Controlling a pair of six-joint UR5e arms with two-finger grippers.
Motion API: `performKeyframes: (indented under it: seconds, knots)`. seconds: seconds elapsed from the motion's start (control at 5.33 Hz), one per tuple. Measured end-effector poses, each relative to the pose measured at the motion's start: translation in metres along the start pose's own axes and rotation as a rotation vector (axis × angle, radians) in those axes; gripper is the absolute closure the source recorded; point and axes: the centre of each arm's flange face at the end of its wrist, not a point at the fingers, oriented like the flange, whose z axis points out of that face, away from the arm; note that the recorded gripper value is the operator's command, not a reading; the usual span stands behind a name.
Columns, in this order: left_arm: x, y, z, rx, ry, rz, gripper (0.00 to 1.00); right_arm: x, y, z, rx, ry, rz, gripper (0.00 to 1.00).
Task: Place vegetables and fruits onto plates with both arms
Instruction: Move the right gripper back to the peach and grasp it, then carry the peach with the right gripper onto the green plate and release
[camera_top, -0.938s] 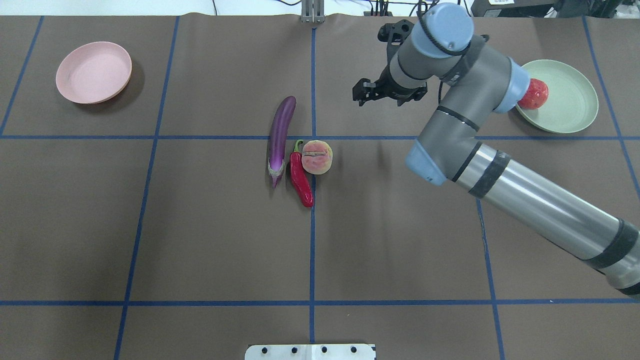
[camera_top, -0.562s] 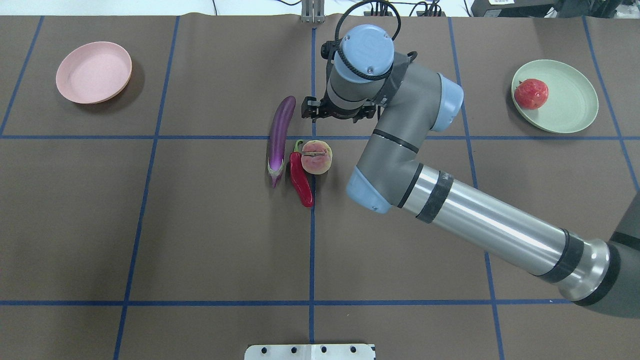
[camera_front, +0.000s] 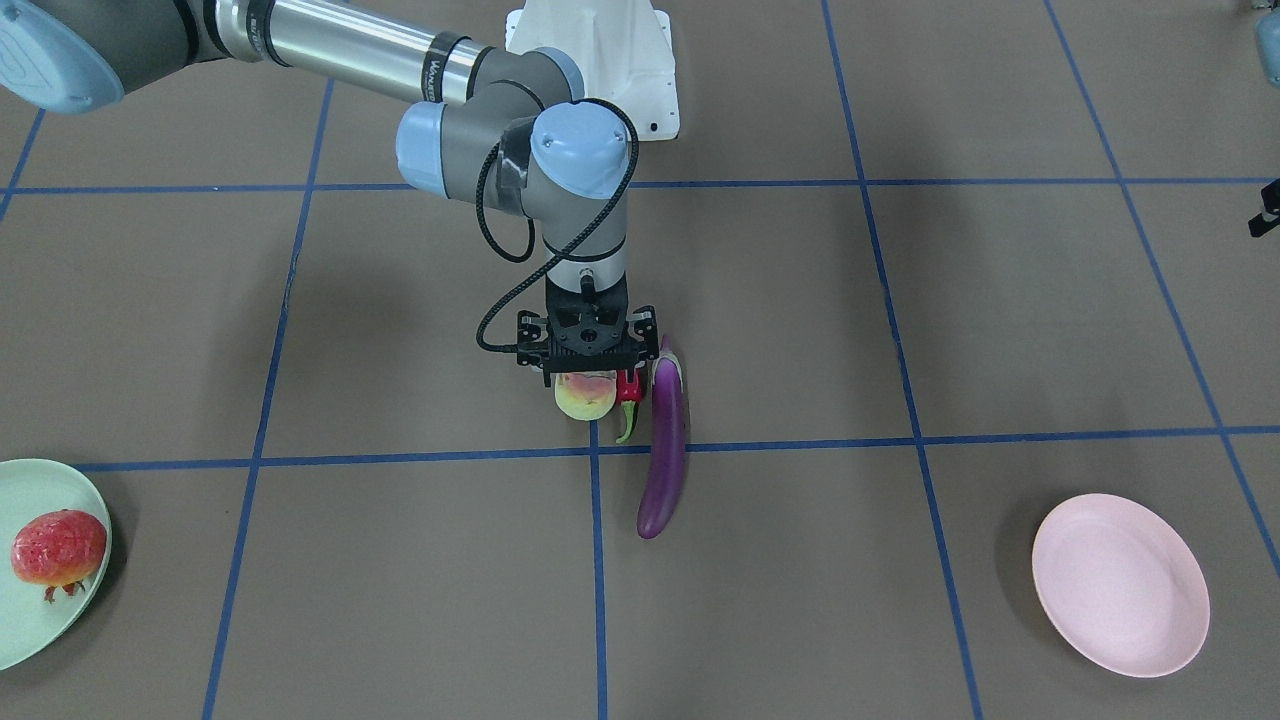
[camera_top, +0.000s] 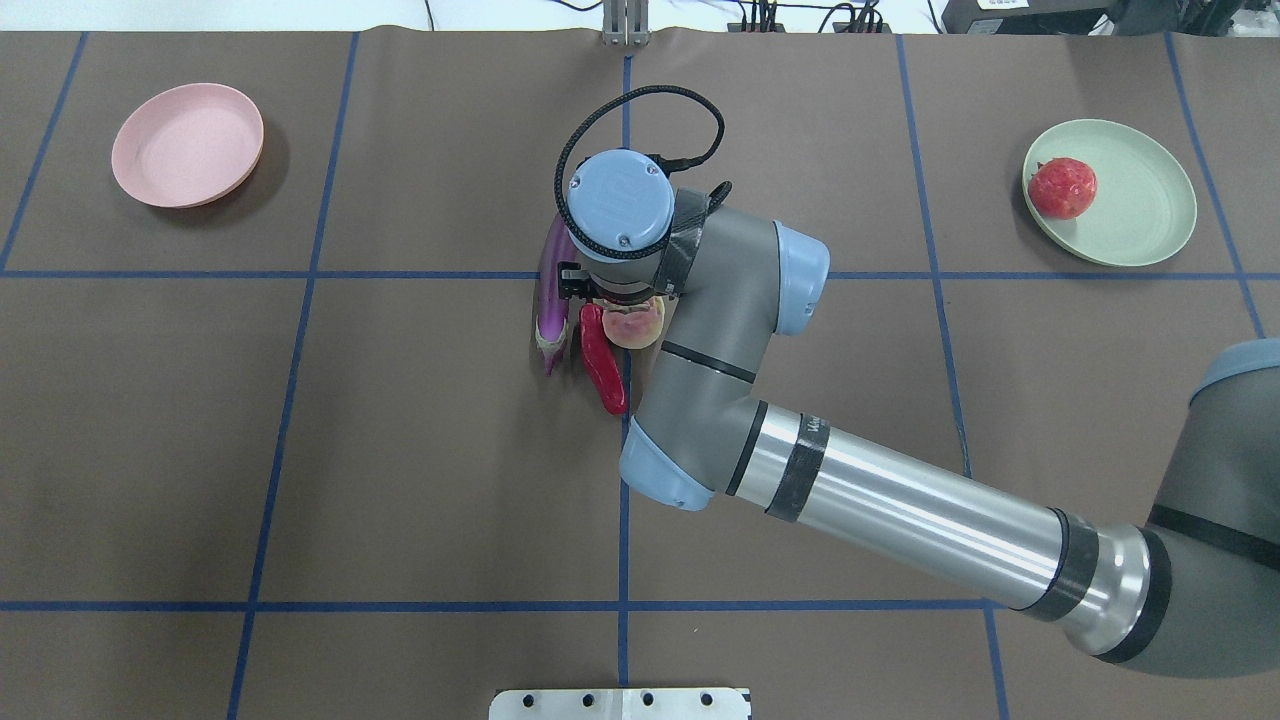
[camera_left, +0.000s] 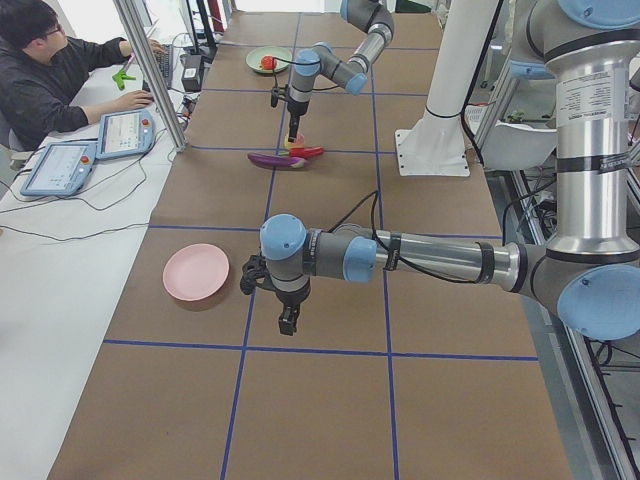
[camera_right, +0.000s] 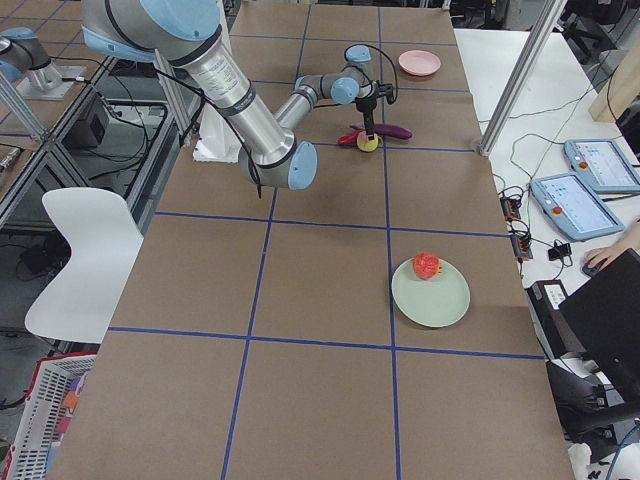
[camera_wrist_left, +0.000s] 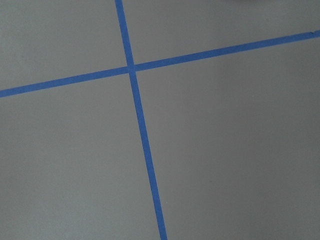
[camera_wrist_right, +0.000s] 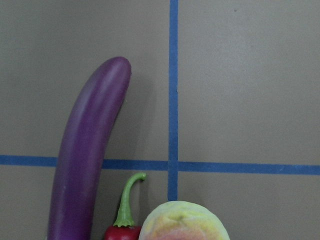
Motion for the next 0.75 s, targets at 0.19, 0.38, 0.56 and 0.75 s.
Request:
performKeyframes:
  seconds: [0.19, 0.38, 0.56, 0.75]
  knots:
    - [0.0, 0.0, 0.0, 0.001, 0.0, 0.001, 0.0, 0.0, 0.004, 0.005, 0.001, 0.024, -0.014, 0.01]
    - [0.001, -0.001, -0.001, 0.002, 0.0, 0.002, 0.0, -0.005, 0.007, 0.007, 0.005, 0.037, -0.028, 0.01]
    - [0.001, -0.001, -0.001, 0.002, 0.0, 0.002, 0.0, -0.012, 0.01, 0.009, 0.007, 0.044, -0.035, 0.01]
    - [0.001, -0.002, -0.001, 0.002, 0.0, 0.002, 0.0, -0.013, 0.011, 0.014, 0.005, 0.054, -0.041, 0.05]
